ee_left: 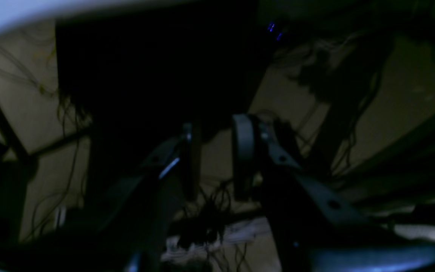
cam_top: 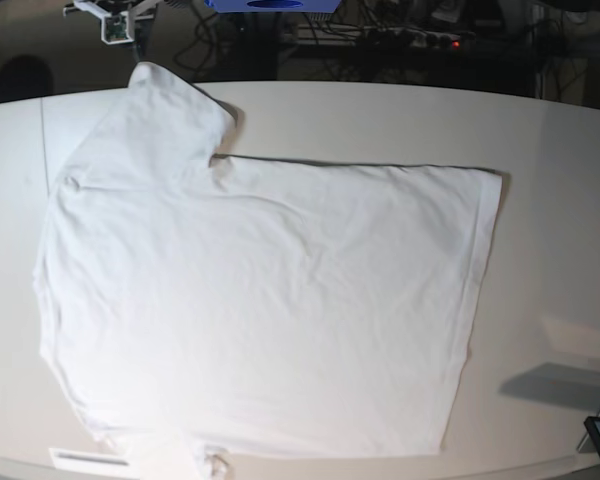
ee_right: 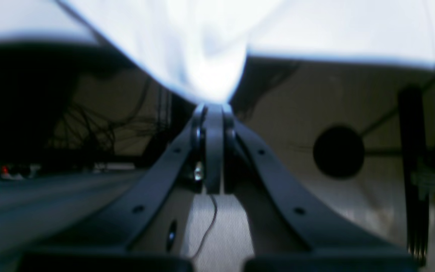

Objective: Fold the T-shirt properly
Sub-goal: 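Lower the right gripper onto the white T-shirt's shoulder corner and grasp it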

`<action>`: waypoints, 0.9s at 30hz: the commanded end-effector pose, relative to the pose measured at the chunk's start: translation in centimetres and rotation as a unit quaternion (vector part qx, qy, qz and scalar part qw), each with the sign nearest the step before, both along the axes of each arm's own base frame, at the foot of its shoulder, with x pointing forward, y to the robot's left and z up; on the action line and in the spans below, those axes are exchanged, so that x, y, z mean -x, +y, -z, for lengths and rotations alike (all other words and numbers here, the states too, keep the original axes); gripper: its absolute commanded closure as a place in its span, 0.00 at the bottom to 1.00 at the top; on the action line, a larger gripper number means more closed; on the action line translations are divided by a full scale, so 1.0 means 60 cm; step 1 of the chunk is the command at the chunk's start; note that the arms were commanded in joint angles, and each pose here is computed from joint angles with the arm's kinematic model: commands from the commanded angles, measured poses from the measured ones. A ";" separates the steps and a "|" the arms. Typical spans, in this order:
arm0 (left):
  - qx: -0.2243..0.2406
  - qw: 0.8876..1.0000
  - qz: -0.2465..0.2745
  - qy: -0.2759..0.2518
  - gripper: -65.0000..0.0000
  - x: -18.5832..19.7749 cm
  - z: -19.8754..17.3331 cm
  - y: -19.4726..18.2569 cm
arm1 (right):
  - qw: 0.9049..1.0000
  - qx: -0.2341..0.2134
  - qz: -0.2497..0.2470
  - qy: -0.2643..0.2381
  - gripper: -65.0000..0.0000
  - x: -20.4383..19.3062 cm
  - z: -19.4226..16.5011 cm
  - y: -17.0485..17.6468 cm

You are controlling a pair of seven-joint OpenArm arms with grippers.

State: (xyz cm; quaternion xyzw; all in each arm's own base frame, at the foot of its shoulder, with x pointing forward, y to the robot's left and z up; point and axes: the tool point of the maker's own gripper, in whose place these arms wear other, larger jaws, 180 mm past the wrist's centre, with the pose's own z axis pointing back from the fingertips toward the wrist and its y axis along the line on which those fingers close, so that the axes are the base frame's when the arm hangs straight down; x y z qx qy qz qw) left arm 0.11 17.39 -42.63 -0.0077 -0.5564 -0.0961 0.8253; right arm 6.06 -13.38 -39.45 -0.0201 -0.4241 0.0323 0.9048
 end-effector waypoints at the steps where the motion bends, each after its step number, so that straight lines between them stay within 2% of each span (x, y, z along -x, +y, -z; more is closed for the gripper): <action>1: -0.001 1.000 0.003 -0.020 0.77 0.002 -0.025 0.000 | 1.000 0.002 -0.002 -0.016 1.00 -0.009 -0.021 0.000; 6: 0.001 0.998 0.013 -0.065 0.77 -0.033 -0.074 -0.011 | 0.999 -0.028 -0.018 -0.036 1.00 -0.040 -0.050 0.041; 9: -0.018 0.996 0.005 -0.090 0.77 -0.053 -0.097 0.012 | 0.997 -0.055 -0.033 -0.045 1.00 -0.054 -0.054 0.079; 13: -0.019 0.994 -0.070 -0.077 0.77 -0.082 -0.107 0.075 | 0.995 -0.073 -0.044 -0.060 1.00 -0.070 -0.061 0.103; 15: -0.013 0.993 -0.088 -0.077 0.77 -0.100 -0.119 0.102 | 0.994 -0.072 -0.044 -0.068 0.99 -0.080 -0.064 0.102; 16: -0.011 0.993 -0.087 -0.079 0.77 -0.107 -0.124 0.109 | 0.994 -0.072 -0.044 -0.073 0.96 -0.086 -0.066 0.102; 18: -0.016 0.993 -0.079 -0.084 0.77 -0.115 -0.130 0.118 | 0.993 -0.078 -0.039 -0.078 0.85 -0.092 -0.068 0.101; 21: -0.019 0.993 -0.077 -0.086 0.77 -0.118 -0.132 0.122 | 0.989 -0.125 0.002 -0.081 0.67 -0.101 -0.070 0.091; 23: -0.020 0.993 -0.078 -0.086 0.77 -0.117 -0.131 0.124 | 0.987 -0.139 0.025 -0.079 0.57 -0.102 -0.068 0.063; 25: -0.020 0.993 -0.077 -0.091 0.77 -0.125 -0.132 0.123 | 0.983 -0.163 0.042 -0.079 0.51 -0.106 -0.068 0.044; 27: -0.020 0.993 -0.078 -0.091 0.77 -0.127 -0.130 0.124 | 0.977 -0.192 0.058 -0.077 0.50 -0.110 -0.068 0.024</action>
